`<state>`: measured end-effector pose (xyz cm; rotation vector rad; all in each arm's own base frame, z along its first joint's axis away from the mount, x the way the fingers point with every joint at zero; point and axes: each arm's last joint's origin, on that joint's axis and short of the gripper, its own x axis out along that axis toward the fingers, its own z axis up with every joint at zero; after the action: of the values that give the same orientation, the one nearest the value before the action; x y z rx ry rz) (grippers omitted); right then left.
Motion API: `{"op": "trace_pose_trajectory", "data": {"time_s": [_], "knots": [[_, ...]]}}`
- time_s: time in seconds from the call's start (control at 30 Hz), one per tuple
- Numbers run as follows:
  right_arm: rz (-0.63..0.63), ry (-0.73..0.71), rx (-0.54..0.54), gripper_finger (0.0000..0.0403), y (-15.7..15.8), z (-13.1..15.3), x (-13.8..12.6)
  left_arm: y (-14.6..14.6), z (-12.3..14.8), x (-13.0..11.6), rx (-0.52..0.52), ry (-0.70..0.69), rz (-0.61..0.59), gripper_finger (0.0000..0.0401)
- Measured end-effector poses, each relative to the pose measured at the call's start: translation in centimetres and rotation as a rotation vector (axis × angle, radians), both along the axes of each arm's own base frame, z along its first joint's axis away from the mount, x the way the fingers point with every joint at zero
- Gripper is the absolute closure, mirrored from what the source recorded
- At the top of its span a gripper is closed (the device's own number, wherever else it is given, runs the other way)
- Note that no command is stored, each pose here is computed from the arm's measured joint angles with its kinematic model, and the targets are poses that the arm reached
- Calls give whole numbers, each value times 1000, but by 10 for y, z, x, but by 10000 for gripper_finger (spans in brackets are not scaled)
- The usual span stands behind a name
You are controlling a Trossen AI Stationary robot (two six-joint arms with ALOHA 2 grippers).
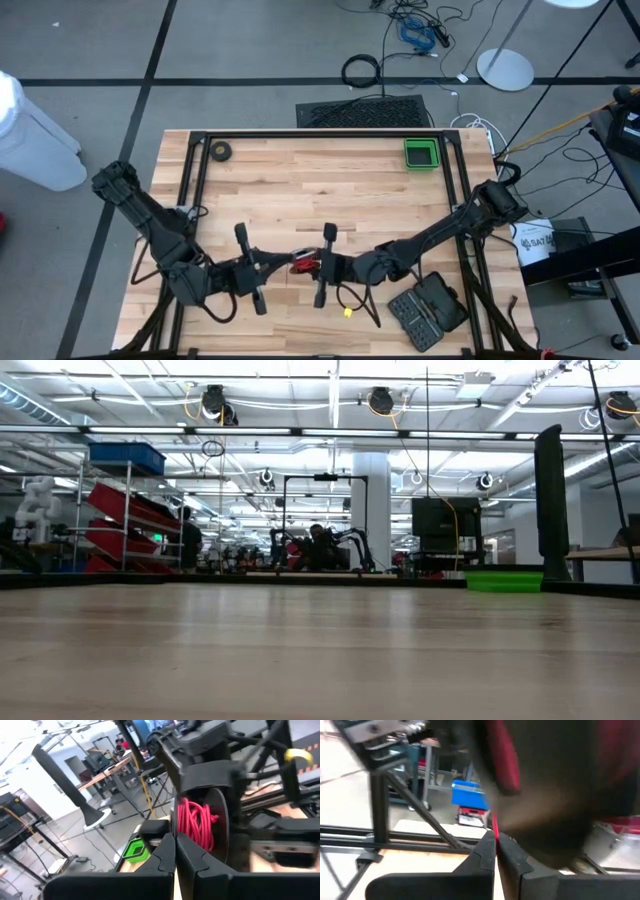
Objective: Coil cords
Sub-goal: Coil the red wire on the black spool
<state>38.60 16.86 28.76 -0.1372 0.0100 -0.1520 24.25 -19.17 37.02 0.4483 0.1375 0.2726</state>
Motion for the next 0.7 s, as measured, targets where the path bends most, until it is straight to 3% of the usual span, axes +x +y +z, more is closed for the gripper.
{"op": "trace_pose_trajectory", "data": {"time_s": [0.47, 0.7], "knots": [[-22, 74, -28, 403, -4, 10, -11, -7, 9, -20, -1, -12, -51, 399], [-45, 181, -4, 403, -10, 16, -24, -12, 11, -29, 20, -8, -78, 400]]}}
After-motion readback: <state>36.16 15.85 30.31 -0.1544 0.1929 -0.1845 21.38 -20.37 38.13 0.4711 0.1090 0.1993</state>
